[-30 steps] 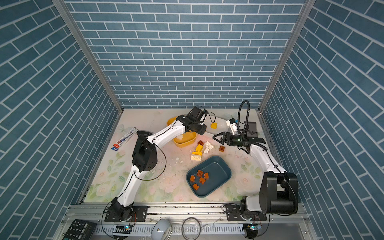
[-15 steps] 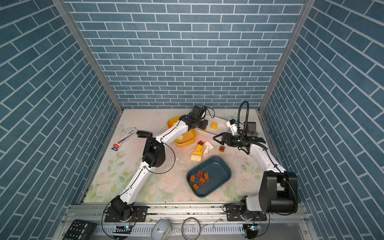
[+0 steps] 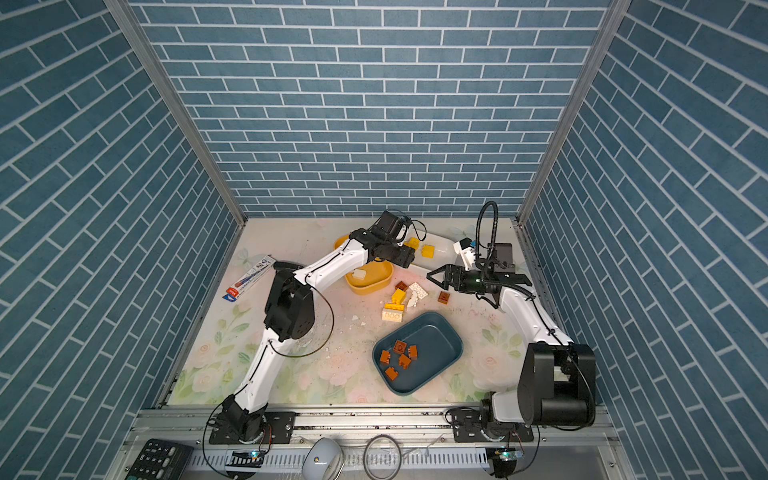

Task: Sort the legos into containers by color
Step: 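Return the left gripper to the loose bricks and grasp another yellow brick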

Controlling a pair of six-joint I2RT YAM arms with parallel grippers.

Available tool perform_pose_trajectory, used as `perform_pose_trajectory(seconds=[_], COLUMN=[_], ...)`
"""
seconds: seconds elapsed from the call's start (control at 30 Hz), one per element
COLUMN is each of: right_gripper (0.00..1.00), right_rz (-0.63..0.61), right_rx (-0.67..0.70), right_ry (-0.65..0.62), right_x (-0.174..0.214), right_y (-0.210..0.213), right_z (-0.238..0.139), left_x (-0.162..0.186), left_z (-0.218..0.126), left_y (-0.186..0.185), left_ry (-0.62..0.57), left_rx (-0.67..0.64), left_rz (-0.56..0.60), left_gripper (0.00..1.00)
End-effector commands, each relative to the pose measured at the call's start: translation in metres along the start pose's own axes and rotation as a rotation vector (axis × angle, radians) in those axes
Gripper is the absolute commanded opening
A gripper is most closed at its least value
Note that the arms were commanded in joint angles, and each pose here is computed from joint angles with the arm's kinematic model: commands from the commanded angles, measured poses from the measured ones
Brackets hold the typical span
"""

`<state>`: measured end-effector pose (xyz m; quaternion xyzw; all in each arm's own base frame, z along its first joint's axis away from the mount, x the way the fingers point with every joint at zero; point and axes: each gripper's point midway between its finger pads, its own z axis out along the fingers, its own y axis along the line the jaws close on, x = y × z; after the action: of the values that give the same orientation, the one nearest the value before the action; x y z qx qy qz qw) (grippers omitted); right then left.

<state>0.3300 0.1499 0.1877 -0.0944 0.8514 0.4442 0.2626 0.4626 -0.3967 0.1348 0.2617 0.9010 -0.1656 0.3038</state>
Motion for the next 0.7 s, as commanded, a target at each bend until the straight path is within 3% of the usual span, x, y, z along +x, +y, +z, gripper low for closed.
perform_pose_trajectory(seconds=[0.0, 0.4, 0.67], right_gripper=[0.98, 0.98, 0.99], right_rz=[-0.052, -0.045, -0.035], right_rx=[0.013, 0.025, 0.038], right_ry=[-0.019, -0.018, -0.009], right_x=[-0.005, -0.001, 0.007], right_y=[0.004, 0.005, 0.004], right_z=[-0.006, -0.009, -0.011], left_x=[0.011, 0.099, 0.116], left_z=[-0.031, -0.036, -0.011], left_y=[-0.032, -0.055, -0.041], left_ry=[0.012, 0.185, 0.237], left_rx=[0.06, 0.051, 0.001], left_rz=[0.045, 0.069, 0.099], left_gripper=[0.75, 0.7, 0.68])
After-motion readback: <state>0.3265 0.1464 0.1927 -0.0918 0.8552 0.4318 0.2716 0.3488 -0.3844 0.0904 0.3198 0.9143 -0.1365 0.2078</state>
